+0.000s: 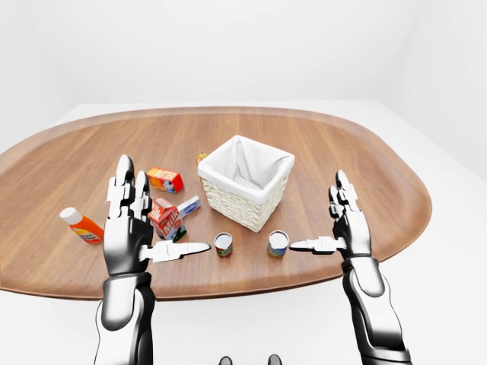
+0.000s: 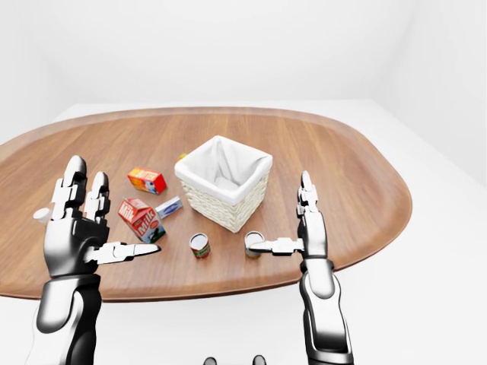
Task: Pick up the alphabet soup, and put it in the basket.
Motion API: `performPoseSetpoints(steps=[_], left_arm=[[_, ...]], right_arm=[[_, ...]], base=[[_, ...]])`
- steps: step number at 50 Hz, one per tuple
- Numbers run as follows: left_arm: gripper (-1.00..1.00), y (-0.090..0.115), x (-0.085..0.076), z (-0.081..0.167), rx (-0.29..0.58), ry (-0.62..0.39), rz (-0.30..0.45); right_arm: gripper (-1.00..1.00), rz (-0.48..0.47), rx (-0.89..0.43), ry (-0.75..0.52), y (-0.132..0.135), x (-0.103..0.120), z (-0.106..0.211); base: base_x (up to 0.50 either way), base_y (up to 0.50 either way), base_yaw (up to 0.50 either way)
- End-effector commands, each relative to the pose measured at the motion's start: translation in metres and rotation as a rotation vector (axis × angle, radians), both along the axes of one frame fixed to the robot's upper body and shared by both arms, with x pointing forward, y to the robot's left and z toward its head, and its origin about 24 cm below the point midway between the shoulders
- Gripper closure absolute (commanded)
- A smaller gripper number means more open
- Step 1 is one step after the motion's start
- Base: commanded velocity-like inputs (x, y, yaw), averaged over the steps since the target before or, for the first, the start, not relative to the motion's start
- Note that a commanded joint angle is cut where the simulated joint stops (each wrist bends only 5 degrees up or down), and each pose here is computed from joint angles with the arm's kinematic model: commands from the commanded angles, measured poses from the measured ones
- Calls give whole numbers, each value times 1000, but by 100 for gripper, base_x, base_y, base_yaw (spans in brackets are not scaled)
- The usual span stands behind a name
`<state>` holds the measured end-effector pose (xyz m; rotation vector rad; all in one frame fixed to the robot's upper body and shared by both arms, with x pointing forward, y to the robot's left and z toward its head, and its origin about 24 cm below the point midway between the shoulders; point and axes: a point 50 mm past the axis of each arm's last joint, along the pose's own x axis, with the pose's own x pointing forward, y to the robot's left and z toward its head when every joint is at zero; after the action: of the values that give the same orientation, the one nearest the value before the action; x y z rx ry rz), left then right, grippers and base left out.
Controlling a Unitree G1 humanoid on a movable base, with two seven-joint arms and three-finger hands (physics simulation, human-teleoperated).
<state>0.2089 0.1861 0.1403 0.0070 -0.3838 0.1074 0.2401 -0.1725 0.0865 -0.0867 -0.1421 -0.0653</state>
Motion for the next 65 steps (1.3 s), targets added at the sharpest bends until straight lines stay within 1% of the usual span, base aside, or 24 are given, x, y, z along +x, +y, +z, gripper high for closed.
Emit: performPoseSetpoints(steps=[1,18,65], left_arm=[[-100,0,0,0,4,3,-1],[-100,0,1,0,2,2,-1],[-100,0,3,-5,2,25,-5]], right_arm=[[-100,2,-1,5,0,0,-1],[-100,5,0,7,1,0,-2],[-100,6,-7,12,1,1,-4]], base=[[21,0,0],[14,0,0],[7,0,0]])
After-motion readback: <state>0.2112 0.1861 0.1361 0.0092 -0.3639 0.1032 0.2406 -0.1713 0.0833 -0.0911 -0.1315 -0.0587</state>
